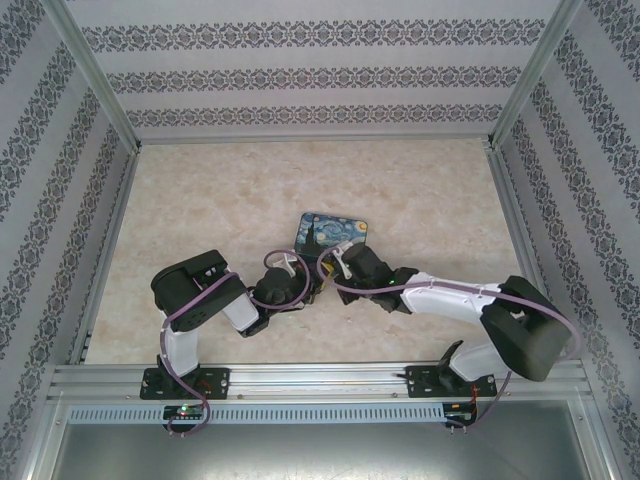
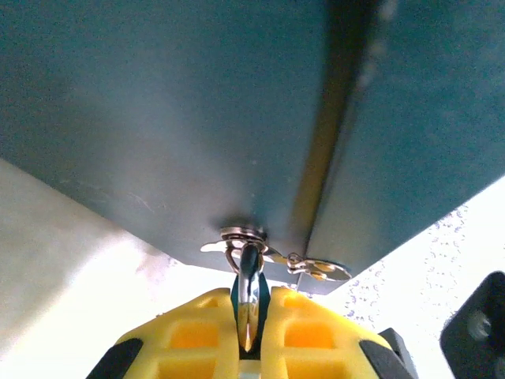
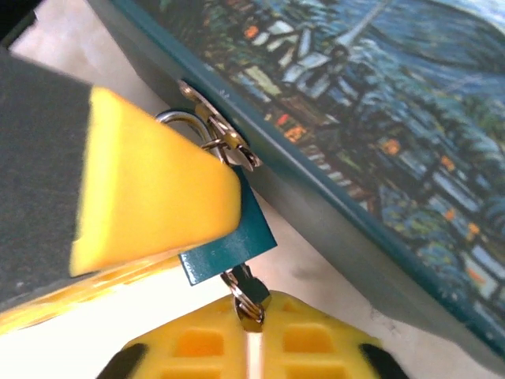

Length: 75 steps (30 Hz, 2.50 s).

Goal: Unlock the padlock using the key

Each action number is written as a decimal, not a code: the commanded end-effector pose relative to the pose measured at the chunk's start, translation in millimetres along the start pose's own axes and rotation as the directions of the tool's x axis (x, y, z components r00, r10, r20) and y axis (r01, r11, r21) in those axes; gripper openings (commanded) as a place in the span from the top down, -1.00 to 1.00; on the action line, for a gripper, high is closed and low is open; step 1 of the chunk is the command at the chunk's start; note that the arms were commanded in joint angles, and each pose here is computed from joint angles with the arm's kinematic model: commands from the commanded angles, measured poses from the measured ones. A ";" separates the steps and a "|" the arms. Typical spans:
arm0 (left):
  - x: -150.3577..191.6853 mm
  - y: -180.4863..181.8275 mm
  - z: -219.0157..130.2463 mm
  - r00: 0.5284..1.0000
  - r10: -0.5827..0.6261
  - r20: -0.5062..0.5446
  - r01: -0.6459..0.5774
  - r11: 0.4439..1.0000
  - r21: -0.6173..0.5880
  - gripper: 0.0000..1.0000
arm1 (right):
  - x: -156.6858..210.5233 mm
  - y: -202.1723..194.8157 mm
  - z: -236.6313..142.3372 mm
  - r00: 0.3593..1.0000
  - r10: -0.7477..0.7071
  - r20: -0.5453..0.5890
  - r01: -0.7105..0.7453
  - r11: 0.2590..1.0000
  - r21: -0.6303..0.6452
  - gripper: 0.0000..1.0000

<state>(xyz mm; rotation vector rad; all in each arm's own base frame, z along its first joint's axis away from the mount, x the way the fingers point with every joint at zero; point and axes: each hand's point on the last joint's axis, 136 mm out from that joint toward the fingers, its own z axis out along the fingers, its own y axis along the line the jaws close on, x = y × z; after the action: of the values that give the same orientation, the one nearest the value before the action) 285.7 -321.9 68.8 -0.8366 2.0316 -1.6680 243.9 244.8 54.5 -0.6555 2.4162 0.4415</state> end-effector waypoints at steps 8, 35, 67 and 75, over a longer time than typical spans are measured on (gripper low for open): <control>-0.4 -1.8 2.3 0.999 0.034 -0.002 -0.034 0.999 0.012 1.00 | -21.3 1.1 -48.1 0.946 0.290 0.144 -0.257 0.943 -0.214 -0.24; -3.0 -6.4 -57.6 0.953 0.301 -0.019 -0.298 0.932 -0.206 -0.25 | -33.6 4.0 -17.2 0.819 0.559 0.127 -0.506 0.809 -0.298 -0.37; -63.9 -44.3 -73.1 0.871 0.485 -0.076 -0.468 0.776 -0.423 -0.60 | -32.4 -21.3 14.2 0.867 0.495 0.058 -0.448 0.824 -0.346 -0.15; -65.9 -38.1 -69.3 0.878 0.472 -0.083 -0.459 0.777 -0.431 -0.60 | -31.4 -20.8 35.4 0.873 0.487 0.023 -0.449 0.822 -0.351 -0.11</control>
<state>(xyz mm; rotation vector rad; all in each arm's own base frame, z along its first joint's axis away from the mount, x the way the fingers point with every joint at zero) 294.3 -232.5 110.5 -0.4301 2.3881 -0.9336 284.4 245.5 37.0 -0.0859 2.4474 1.0520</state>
